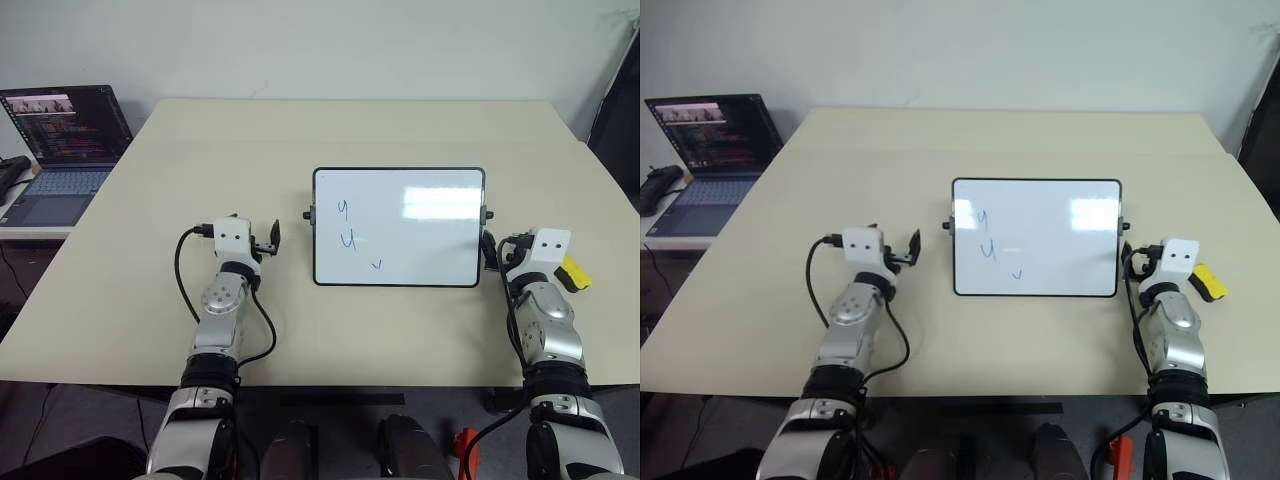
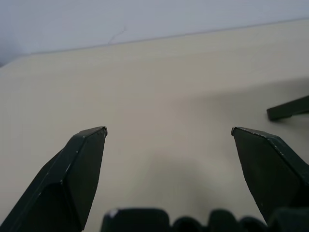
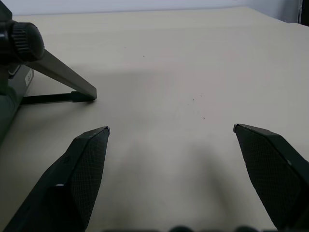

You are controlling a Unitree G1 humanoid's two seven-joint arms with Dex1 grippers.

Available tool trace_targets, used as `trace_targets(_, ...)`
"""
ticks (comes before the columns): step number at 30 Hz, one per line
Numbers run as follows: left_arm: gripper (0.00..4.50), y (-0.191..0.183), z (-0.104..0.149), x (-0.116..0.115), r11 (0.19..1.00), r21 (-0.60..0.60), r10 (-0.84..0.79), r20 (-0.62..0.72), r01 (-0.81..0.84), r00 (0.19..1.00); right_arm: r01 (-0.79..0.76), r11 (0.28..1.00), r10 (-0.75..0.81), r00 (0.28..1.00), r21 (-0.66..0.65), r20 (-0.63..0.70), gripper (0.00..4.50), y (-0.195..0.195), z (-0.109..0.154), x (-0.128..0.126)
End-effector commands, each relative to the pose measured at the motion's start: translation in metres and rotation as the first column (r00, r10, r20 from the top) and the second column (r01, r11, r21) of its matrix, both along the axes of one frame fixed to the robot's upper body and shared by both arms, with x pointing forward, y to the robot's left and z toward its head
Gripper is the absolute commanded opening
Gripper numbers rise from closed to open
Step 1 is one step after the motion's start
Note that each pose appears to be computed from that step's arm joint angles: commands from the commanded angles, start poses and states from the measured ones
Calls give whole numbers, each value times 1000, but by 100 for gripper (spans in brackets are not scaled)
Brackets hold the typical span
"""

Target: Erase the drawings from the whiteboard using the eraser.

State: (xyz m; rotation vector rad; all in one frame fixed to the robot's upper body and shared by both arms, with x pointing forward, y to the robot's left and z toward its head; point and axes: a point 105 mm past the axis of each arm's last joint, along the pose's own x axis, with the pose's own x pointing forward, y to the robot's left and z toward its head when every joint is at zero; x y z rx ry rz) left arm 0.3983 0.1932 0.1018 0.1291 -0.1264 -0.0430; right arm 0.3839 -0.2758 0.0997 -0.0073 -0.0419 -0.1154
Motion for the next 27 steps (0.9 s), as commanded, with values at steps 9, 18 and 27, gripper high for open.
trace_targets(9,450,0,12,1,1000,1,2,42,-2,999,7,1000,-7,999,1,38,448,2,10,3)
trace_targets(18,450,-12,11,-3,1000,17,-25,45,25,999,3,1000,-3,999,4,33,448,-12,7,-2)
trace_targets(27,450,-29,11,-5,998,18,-55,51,54,997,10,1000,-9,1000,-27,26,448,-24,12,-7)
